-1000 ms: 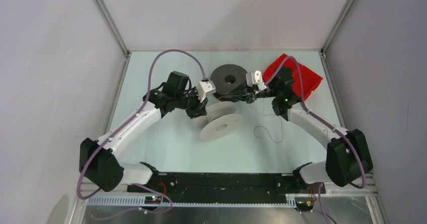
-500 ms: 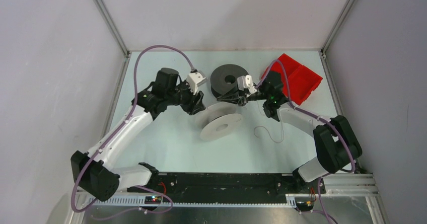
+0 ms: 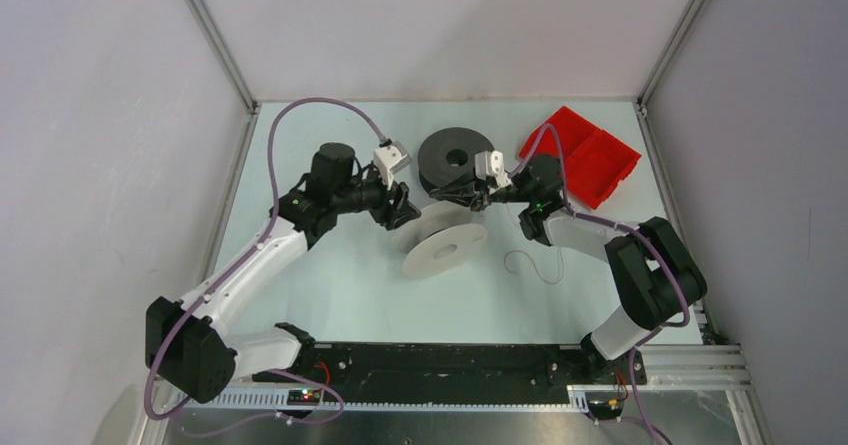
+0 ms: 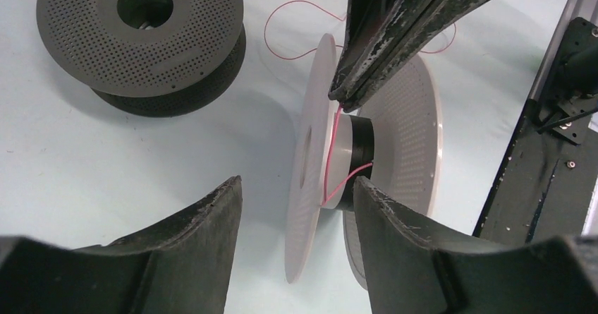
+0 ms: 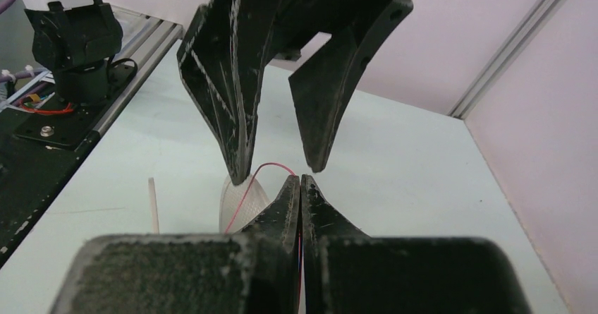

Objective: Wrap the cables
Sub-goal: Wrap the cable around the cable reel.

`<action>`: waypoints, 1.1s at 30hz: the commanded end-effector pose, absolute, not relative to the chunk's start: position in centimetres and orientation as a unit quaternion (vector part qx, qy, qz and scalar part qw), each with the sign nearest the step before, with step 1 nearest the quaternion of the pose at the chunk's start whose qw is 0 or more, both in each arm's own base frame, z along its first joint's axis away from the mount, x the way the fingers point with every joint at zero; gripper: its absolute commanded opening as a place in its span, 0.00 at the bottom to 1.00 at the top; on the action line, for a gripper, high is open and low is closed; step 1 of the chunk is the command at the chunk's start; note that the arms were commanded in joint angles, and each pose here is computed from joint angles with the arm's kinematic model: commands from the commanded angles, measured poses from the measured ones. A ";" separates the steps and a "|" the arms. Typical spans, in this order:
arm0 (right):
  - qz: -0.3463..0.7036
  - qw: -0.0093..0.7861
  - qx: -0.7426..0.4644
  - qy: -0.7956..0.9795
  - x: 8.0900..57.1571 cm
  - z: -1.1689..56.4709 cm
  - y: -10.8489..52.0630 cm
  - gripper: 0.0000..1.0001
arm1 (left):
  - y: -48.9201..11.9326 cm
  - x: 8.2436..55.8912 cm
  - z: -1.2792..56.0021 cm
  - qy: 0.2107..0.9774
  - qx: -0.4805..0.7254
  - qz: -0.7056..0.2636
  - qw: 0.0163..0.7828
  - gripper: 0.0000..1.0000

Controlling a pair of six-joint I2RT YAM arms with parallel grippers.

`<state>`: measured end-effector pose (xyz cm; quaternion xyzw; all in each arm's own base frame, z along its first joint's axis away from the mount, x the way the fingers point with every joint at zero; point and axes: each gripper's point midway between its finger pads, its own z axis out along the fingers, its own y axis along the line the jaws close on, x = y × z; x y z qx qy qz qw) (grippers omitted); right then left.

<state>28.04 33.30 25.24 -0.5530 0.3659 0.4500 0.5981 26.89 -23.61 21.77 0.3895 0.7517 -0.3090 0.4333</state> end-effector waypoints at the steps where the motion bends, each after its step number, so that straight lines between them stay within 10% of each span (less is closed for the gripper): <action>1: 0.440 0.628 -0.541 0.346 28.4 26.5 33.1 0.00 | -24.9 28.3 22.5 0.737 0.381 -0.306 0.467 0.63; 33: 0.455 0.635 -0.499 0.376 29.6 24.5 30.3 0.00 | -26.0 29.7 19.8 0.740 0.378 -0.305 0.466 0.39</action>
